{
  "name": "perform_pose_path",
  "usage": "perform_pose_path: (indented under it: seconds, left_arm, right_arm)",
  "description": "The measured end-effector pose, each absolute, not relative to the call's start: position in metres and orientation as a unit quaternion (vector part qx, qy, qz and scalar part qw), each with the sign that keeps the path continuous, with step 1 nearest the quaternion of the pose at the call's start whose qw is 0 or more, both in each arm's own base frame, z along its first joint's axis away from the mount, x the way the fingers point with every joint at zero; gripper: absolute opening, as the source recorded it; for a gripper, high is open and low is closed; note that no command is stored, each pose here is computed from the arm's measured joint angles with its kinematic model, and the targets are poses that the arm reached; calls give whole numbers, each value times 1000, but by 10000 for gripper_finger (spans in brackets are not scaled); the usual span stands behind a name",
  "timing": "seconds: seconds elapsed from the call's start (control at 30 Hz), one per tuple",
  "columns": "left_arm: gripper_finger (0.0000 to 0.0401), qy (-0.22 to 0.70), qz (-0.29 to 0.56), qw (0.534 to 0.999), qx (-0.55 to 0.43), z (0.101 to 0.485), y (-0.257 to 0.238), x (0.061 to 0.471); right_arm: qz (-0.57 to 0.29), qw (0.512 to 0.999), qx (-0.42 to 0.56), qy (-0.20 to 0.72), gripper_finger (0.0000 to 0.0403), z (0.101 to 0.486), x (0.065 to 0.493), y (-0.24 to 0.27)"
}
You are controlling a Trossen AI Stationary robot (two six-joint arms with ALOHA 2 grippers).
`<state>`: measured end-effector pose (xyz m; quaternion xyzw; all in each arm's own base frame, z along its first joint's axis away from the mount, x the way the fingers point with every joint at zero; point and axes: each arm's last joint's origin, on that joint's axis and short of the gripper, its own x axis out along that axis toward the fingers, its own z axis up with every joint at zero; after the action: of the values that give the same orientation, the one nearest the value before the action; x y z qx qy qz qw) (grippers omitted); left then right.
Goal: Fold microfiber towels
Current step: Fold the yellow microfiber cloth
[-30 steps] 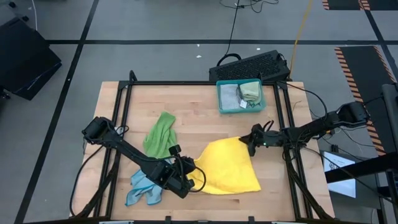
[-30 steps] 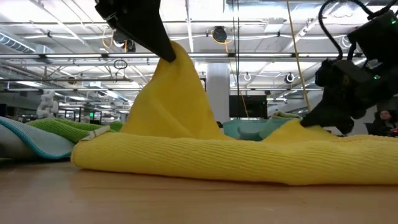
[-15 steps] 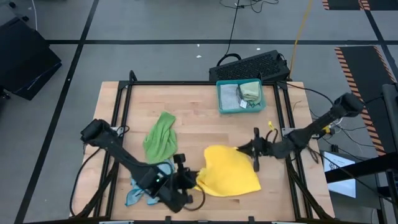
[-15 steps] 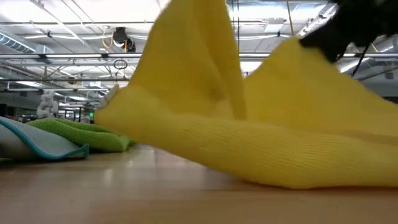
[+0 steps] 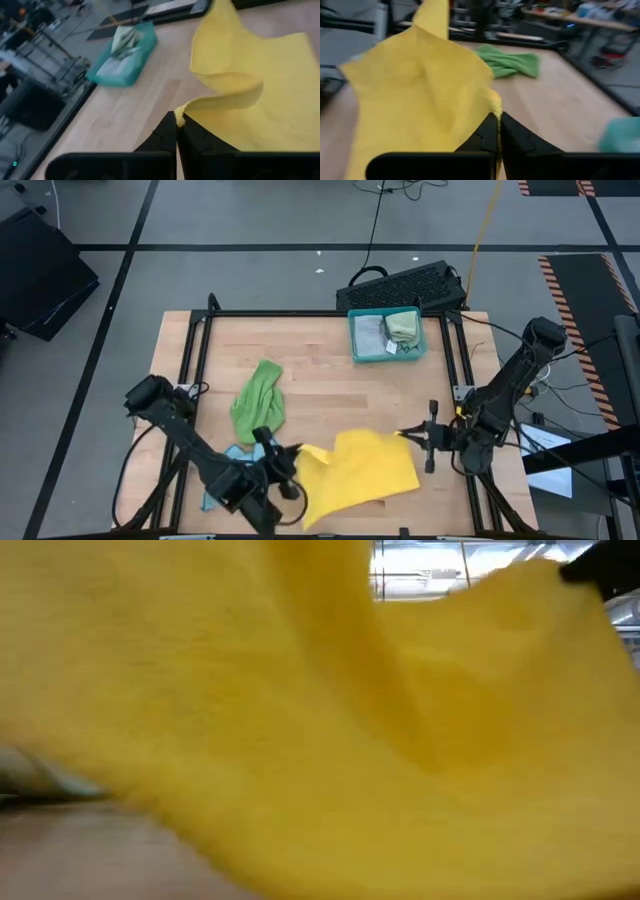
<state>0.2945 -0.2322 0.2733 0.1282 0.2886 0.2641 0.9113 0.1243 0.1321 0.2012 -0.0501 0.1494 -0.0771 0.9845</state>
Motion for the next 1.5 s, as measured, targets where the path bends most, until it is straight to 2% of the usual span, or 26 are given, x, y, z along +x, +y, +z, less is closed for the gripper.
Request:
perform_pose_path:
  seconds: [0.47,0.7,0.93,1.13,1.27,1.5]
  left_arm:
    - [12,420,304,829,209,224,-150,325]
    - [4,477,278,808,208,227,-119,342]
    - [6,459,226,844,159,227,-137,347]
    - [10,451,215,849,170,214,-151,337]
    - [4,460,221,848,143,201,-153,330]
    - [4,460,172,862,128,190,-173,320]
  right_arm:
    - [-163,948,-203,184,2,176,137,101]
    - [-206,940,-207,176,2,190,144,81]
    - [-102,960,-187,184,2,190,137,91]
    - [-78,949,-220,212,2,173,129,94]
    - [-63,955,-179,228,2,162,125,91]
    - [25,954,-101,280,2,148,120,94]
